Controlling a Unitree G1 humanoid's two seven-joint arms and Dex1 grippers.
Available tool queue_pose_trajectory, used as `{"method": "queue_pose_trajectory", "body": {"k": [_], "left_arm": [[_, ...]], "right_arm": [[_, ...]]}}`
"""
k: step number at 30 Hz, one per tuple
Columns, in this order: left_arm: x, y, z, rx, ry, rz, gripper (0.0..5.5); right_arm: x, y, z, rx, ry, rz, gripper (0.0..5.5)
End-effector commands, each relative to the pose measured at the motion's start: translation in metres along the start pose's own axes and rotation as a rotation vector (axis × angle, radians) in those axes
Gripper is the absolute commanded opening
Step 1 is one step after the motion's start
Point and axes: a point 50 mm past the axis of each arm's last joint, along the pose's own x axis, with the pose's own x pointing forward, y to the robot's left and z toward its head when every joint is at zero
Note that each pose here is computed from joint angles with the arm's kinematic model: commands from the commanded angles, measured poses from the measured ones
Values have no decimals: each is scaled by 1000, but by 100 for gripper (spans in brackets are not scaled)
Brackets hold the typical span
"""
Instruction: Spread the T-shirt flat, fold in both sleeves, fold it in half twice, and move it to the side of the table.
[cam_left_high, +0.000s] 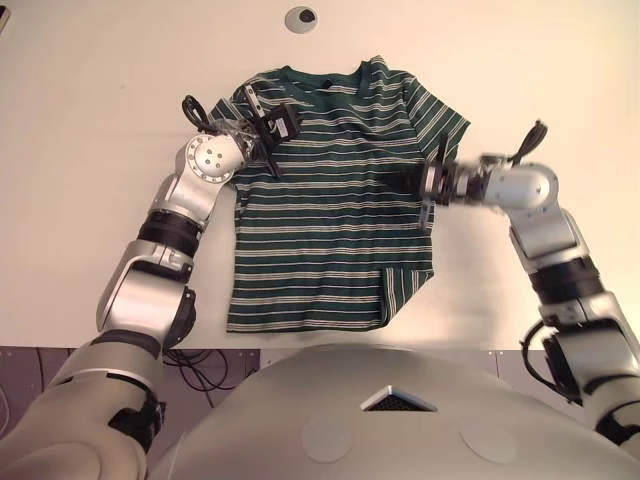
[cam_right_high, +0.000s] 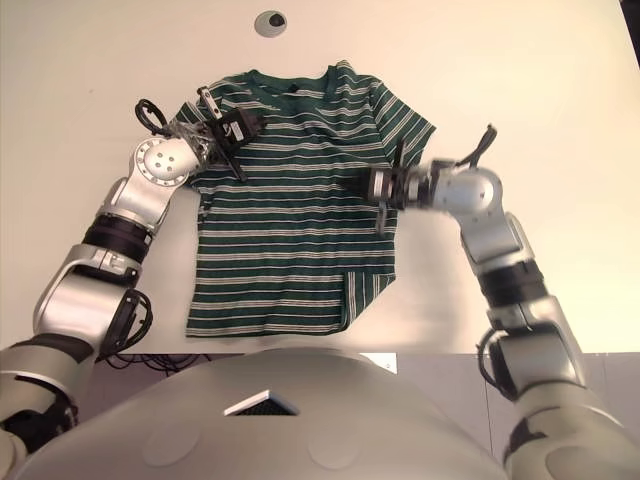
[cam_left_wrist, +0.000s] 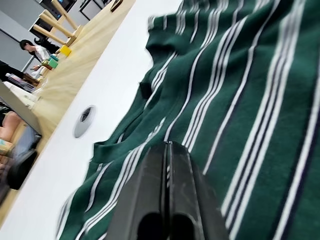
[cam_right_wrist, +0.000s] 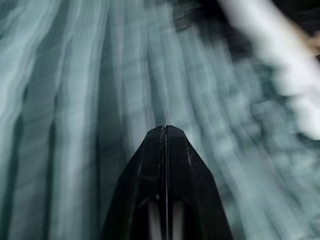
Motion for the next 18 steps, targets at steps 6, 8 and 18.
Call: {"method": "queue_pose_trajectory", "body": {"k": [6,8,18], "left_arm": [[2,-20,-25,-46,111,-100,3],[2,-20,-26,-55,119,-97,3],[1,-18,-33,-105,156,-75,3]], "right_arm": [[-20,50,4,170,37,291,0],[-25,64,8,201,38,368,0],[-60,90,38,220,15,467,0]]}}
